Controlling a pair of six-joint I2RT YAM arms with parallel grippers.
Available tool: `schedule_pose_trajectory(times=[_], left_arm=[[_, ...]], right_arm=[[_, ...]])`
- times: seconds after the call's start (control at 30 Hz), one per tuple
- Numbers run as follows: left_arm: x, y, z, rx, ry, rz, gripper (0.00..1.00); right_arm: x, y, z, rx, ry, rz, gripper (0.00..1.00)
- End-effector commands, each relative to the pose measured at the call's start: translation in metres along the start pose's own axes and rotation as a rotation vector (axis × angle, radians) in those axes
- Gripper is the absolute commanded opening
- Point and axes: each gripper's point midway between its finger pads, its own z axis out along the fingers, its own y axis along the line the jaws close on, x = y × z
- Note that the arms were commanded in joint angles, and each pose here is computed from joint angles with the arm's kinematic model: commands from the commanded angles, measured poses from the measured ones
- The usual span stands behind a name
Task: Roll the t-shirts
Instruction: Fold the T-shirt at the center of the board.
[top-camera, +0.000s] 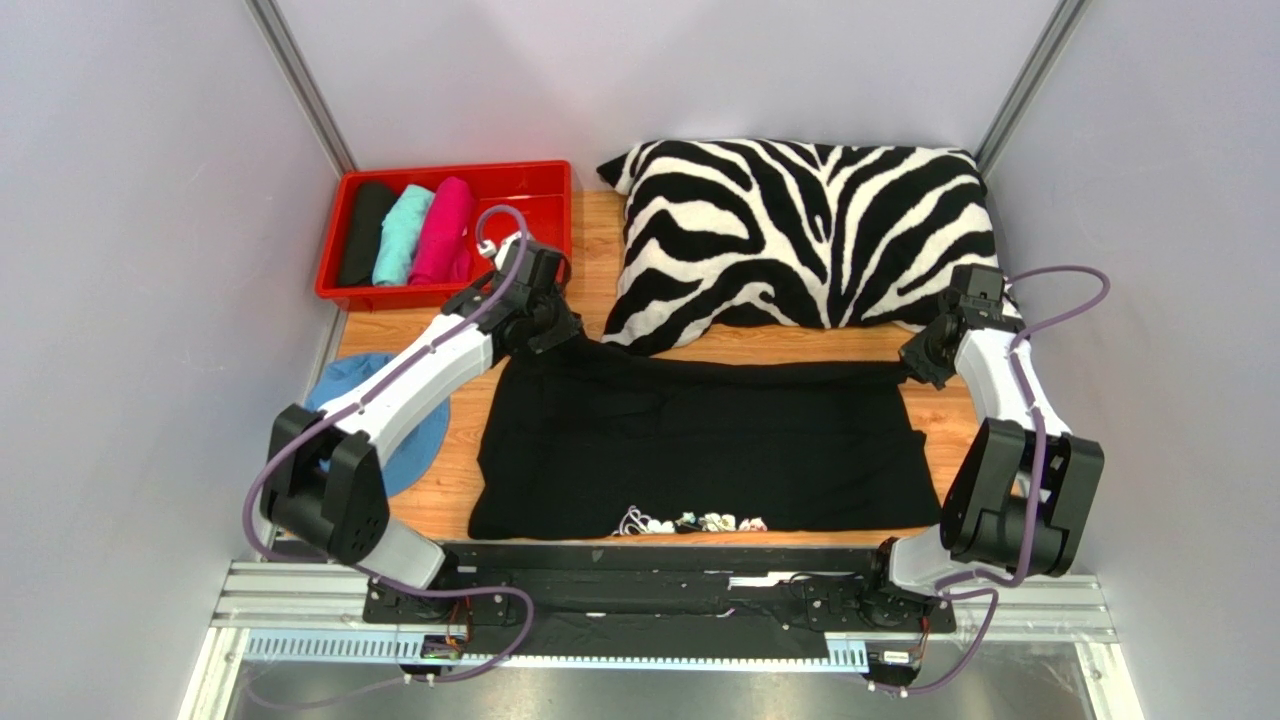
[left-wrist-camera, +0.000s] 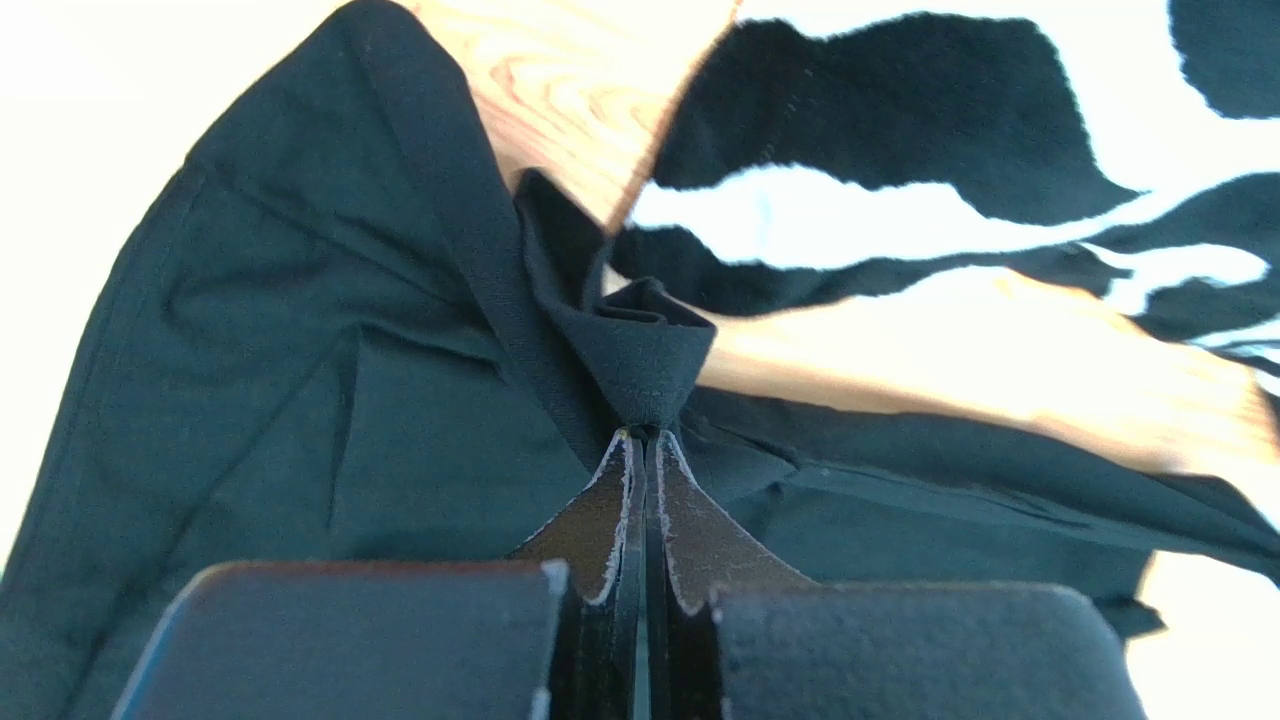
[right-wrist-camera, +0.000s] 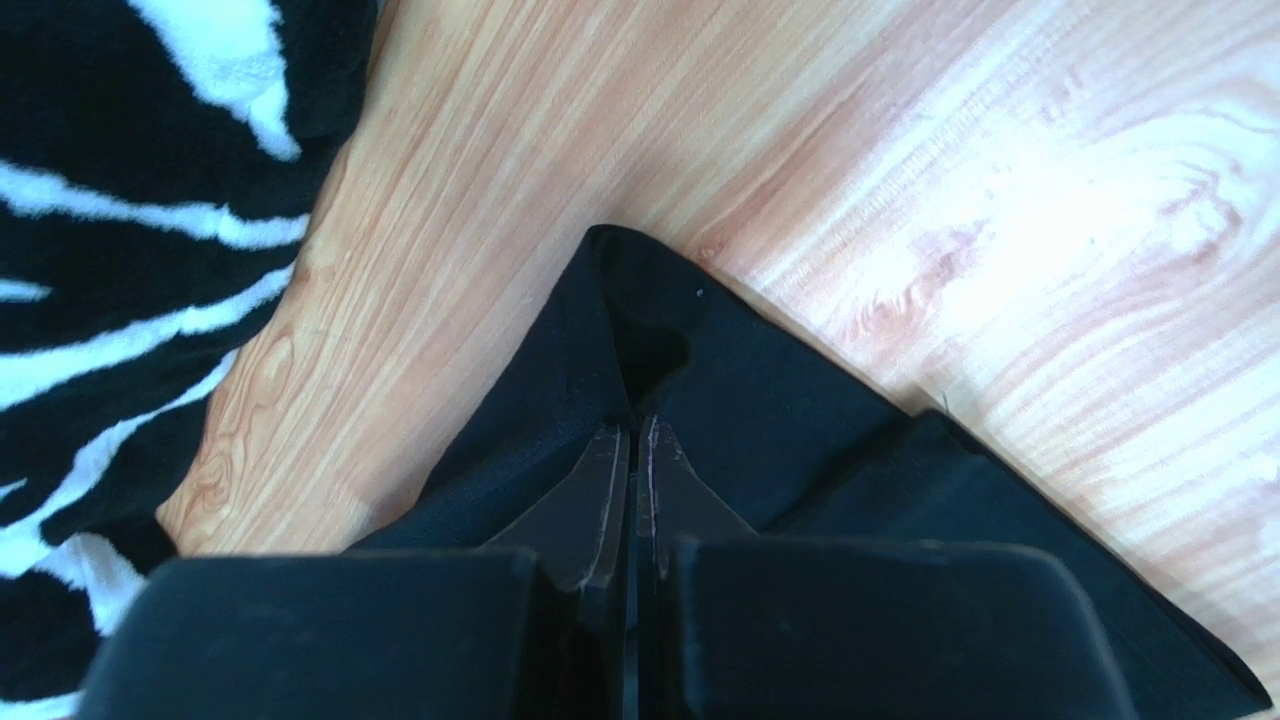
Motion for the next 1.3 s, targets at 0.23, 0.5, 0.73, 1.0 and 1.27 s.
schedule_pose_trajectory(times=[0.23, 0.5, 0.73, 1.0, 1.27], left_arm=[[0.037, 0.025, -0.051, 0.07, 0.039, -0.067, 0.0], [0.078, 0.038, -0.059, 0.123, 0.1, -0.083, 0.0], [0.1, 0.041, -0.059, 0.137, 0.152, -0.048, 0.0], [0.11, 0.054, -0.067, 0.125, 0.159, -0.024, 0.0], [0.126, 0.065, -0.061, 0.104, 0.199, -0.042, 0.0]], right_arm=[[0.022, -0.032, -0.025, 0.042, -0.01, -0.025, 0.0], [0.039, -0.053, -0.024, 0.081, 0.012, -0.02, 0.0], [0.029, -0.057, -0.028, 0.11, -0.013, -0.014, 0.0], [0.034, -0.067, -0.028, 0.127, 0.0, 0.0, 0.0], [0.047, -0.08, -0.022, 0.154, 0.021, -0.007, 0.0]])
